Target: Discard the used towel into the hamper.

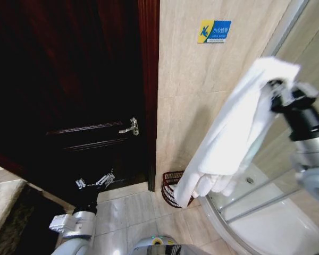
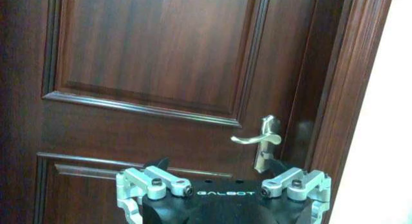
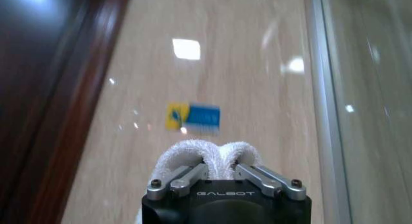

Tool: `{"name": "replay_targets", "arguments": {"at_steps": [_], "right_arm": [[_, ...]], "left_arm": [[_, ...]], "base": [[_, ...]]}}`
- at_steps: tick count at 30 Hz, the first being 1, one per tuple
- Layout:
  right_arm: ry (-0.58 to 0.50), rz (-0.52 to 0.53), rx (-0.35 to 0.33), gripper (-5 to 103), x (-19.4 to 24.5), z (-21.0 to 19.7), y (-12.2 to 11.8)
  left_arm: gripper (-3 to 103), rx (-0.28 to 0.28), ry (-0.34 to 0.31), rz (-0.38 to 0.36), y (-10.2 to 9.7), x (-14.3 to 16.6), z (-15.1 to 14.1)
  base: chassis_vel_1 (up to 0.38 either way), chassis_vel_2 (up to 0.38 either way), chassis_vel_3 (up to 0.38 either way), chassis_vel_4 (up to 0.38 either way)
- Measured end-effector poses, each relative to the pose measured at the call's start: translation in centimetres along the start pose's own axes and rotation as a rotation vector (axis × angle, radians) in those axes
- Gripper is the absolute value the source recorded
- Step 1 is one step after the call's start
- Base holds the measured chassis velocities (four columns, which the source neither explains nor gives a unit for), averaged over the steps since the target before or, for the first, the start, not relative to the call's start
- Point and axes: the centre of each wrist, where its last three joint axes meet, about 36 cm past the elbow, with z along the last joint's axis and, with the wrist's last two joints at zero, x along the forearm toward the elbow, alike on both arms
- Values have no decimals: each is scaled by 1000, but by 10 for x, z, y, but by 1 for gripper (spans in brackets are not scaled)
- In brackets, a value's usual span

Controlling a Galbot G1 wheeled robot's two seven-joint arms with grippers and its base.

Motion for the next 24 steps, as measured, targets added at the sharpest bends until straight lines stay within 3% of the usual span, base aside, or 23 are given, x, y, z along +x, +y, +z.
{"name": "replay_targets", "arguments": {"at_steps": [2, 3, 5, 11, 24], "right_arm": [[26, 12, -44, 5, 1, 11, 11], [-9, -34, -96, 5, -3, 7, 17], [-29, -52, -103, 5, -6, 3, 17], [-56, -129, -41, 5, -24, -12, 7], [-50, -81, -4, 5, -42, 5, -19]], "left_arm": [[100, 0, 0, 0, 0, 0, 0], [100, 0, 0, 0, 0, 0, 0], [100, 0, 0, 0, 0, 0, 0], [100, 0, 0, 0, 0, 0, 0], [100, 0, 0, 0, 0, 0, 0]], "base": [[0, 0, 0, 0], [0, 0, 0, 0], [0, 0, 0, 0], [0, 0, 0, 0], [0, 0, 0, 0]]}}
